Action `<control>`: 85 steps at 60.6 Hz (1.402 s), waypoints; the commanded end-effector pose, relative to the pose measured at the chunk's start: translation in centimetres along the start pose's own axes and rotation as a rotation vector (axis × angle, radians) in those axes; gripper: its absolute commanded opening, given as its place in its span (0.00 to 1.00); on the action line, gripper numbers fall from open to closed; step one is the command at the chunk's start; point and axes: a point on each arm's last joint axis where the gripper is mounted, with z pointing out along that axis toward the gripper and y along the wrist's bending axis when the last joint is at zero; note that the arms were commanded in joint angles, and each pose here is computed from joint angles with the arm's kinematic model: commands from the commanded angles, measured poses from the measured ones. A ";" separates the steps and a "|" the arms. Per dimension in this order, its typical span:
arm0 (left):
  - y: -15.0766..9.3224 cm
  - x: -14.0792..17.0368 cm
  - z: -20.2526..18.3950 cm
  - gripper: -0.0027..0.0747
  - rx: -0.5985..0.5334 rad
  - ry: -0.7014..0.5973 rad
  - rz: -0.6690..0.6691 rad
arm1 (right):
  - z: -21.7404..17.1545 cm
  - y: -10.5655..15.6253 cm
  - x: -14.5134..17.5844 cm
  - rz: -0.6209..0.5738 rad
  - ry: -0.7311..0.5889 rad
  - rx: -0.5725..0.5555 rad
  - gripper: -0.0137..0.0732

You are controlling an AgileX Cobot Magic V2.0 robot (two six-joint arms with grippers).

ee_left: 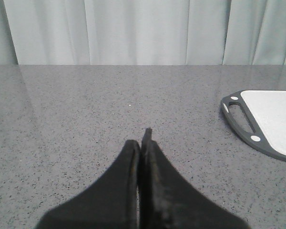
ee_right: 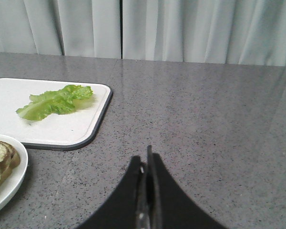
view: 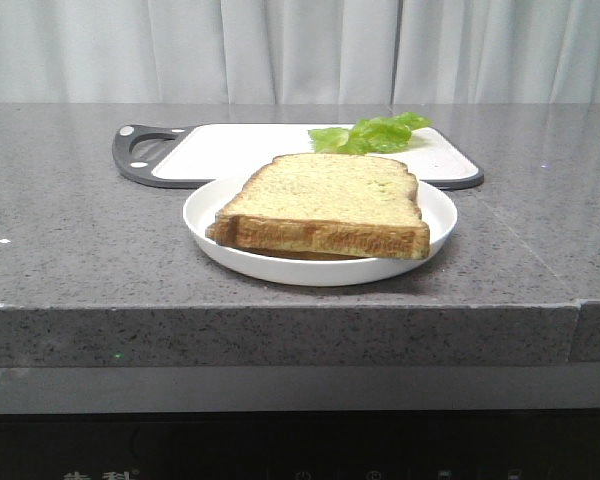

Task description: Left arm grabs bread, right arm adds lettuce

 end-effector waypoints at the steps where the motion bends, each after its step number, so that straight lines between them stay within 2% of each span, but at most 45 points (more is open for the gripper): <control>1: 0.0 -2.0 -0.1 0.05 -0.002 -0.111 -0.008 | -0.1 -0.1 -2.1 -0.013 -0.117 0.012 0.14; 7: 0.0 -1.9 -0.1 0.22 -0.002 -0.107 -0.008 | -0.1 -0.1 -2.1 -0.013 -0.126 0.012 0.28; 15: 0.0 -1.9 -0.1 0.59 -0.002 -0.107 -0.008 | -0.1 -0.1 -2.1 -0.013 -0.124 0.012 0.57; 17: 0.0 -1.9 -0.1 0.66 -0.001 -0.107 -0.009 | -0.1 -0.1 -2.1 -0.013 -0.124 0.012 0.64; 20: 0.0 -1.9 -0.1 0.71 -0.001 -0.107 -0.012 | -0.1 -0.1 -2.1 -0.013 -0.124 0.012 0.69; 25: 0.0 -2.0 -0.1 0.71 0.005 -0.115 -0.042 | -0.1 -0.1 -2.1 -0.013 -0.122 0.012 0.71; 34: -0.2 -2.4 -0.1 0.71 0.033 -0.121 -0.181 | -0.1 -0.1 -2.1 -0.013 -0.122 0.012 0.71; 44: -1.0 -3.8 1.2 0.71 0.108 0.033 -0.203 | -0.1 -0.1 -2.1 -0.013 -0.123 0.012 0.71; 51: -2.4 -5.5 2.7 0.71 0.216 0.156 -0.209 | -0.1 -0.1 -2.1 -0.013 -0.123 0.012 0.71; 54: -3.5 -6.1 3.7 0.71 0.283 0.226 -0.216 | -0.1 -0.1 -2.1 -0.013 -0.123 0.012 0.71; 63: -6.5 -7.1 5.6 0.71 0.431 0.303 -0.188 | -0.1 -0.1 -2.1 -0.013 -0.123 0.012 0.71; 73: -11.3 -6.9 7.8 0.62 0.593 0.428 -0.174 | -0.1 -0.1 -2.1 -0.013 -0.124 0.012 0.71; 85: -16.9 -5.5 11.0 0.59 0.691 0.631 -0.128 | -0.1 -0.1 -2.1 -0.013 -0.124 0.012 0.71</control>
